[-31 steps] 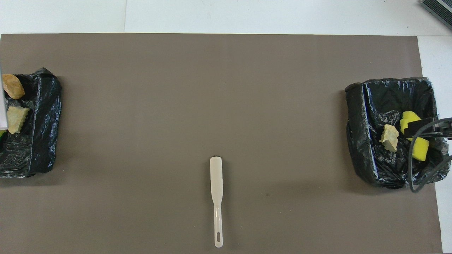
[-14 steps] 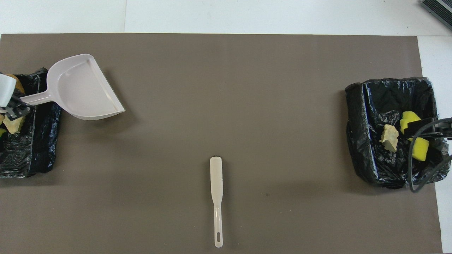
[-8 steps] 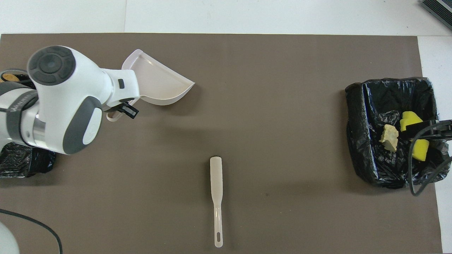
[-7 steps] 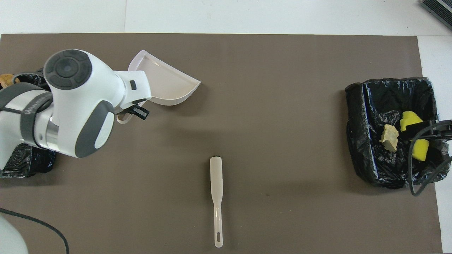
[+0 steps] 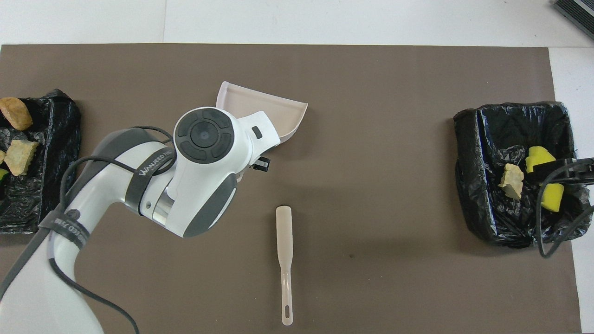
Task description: Sweep and dump trash in bin
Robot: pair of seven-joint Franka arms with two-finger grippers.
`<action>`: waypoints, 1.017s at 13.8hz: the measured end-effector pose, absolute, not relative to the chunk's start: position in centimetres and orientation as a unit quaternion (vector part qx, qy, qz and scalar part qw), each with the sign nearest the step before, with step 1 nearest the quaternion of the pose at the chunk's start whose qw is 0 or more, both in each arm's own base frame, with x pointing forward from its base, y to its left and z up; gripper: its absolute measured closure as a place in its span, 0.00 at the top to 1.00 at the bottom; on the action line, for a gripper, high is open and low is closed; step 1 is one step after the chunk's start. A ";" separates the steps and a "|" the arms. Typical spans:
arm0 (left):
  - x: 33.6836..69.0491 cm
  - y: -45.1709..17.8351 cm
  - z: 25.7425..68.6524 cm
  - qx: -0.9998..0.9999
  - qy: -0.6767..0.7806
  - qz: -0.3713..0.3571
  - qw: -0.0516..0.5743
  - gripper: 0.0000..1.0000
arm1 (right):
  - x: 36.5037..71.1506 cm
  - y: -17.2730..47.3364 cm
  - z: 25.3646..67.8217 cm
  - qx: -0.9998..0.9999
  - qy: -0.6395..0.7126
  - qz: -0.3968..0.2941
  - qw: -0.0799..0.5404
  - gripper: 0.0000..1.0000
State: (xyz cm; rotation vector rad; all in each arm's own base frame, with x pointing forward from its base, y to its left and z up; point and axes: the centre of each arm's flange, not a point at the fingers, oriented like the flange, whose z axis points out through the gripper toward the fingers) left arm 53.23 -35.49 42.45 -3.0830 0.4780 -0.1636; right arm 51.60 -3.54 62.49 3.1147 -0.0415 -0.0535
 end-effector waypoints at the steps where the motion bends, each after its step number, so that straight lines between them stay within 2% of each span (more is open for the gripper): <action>1: 52.7 -36.7 41.6 -0.988 0.148 -0.050 0.007 0.33 | 51.6 -3.5 62.5 1.000 -0.013 -0.017 0.013 1.00; 6: 50.2 -41.2 38.8 -0.996 0.076 -0.044 -0.001 0.33 | 51.6 -3.5 62.5 1.000 -0.013 -0.017 0.013 1.00; 10: 50.1 -41.4 38.4 -0.999 0.027 -0.043 -0.003 0.37 | 51.6 -3.5 62.4 1.000 -0.013 -0.018 0.013 1.00; 13: 50.1 -41.2 38.0 -0.999 0.022 -0.040 0.000 0.67 | 51.5 -3.5 62.4 1.000 -0.013 -0.018 0.013 1.00; 14: 50.1 -41.1 38.0 -0.999 0.020 -0.040 0.001 0.80 | 51.5 -3.5 62.4 1.000 -0.013 -0.018 0.013 1.00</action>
